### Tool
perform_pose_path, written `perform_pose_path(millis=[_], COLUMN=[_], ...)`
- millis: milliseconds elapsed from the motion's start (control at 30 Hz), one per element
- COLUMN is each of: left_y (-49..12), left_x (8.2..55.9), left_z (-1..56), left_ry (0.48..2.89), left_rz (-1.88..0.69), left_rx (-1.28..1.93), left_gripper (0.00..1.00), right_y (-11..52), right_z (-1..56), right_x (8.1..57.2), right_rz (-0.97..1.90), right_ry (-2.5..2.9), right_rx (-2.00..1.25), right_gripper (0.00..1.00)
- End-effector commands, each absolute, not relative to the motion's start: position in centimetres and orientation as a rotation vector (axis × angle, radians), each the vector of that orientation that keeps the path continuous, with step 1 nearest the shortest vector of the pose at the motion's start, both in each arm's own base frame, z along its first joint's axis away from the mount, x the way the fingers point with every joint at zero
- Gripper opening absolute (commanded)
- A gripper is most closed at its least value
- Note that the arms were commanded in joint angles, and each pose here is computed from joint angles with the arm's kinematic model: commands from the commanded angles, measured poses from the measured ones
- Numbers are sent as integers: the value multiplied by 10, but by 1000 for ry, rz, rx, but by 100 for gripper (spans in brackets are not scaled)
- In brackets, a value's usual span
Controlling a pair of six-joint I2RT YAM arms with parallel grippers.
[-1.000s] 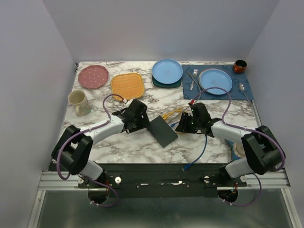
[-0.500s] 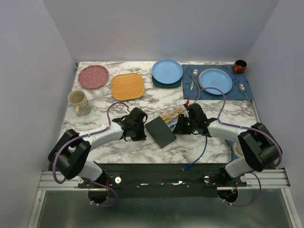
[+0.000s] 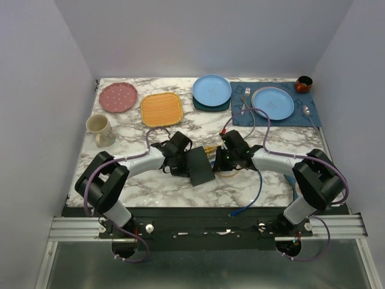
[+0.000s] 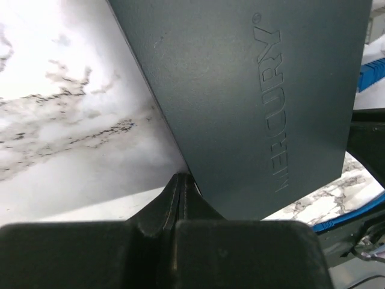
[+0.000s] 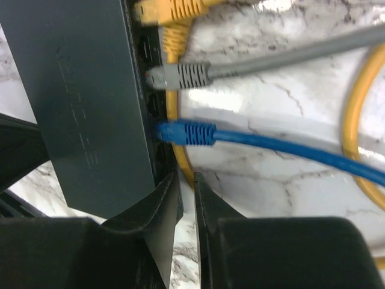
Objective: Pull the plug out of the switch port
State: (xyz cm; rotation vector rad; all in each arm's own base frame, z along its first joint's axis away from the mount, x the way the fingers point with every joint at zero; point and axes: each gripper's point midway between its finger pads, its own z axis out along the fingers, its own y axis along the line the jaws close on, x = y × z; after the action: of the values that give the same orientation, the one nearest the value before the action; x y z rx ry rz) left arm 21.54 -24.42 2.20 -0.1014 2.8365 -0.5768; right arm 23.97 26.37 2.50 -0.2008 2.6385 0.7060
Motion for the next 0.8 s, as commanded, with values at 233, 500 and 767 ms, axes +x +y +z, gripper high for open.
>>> perform_pose_path(millis=[233,500,767], left_y=[-254,-210,-192], left_x=[295,339,320], left_z=[61,99,127], left_ry=[2693,2583,2487], left_rz=[-574,-473,-422], left_rx=[-182,-306,-285], left_gripper=[0,2,5], right_y=[343,332,286], right_z=[66,98,135], right_x=[245,270,317], right_rz=[995,815,587], right_ry=[2597,2510,2417], right_rx=[-295,-312,-247], right_gripper=[26,32,43])
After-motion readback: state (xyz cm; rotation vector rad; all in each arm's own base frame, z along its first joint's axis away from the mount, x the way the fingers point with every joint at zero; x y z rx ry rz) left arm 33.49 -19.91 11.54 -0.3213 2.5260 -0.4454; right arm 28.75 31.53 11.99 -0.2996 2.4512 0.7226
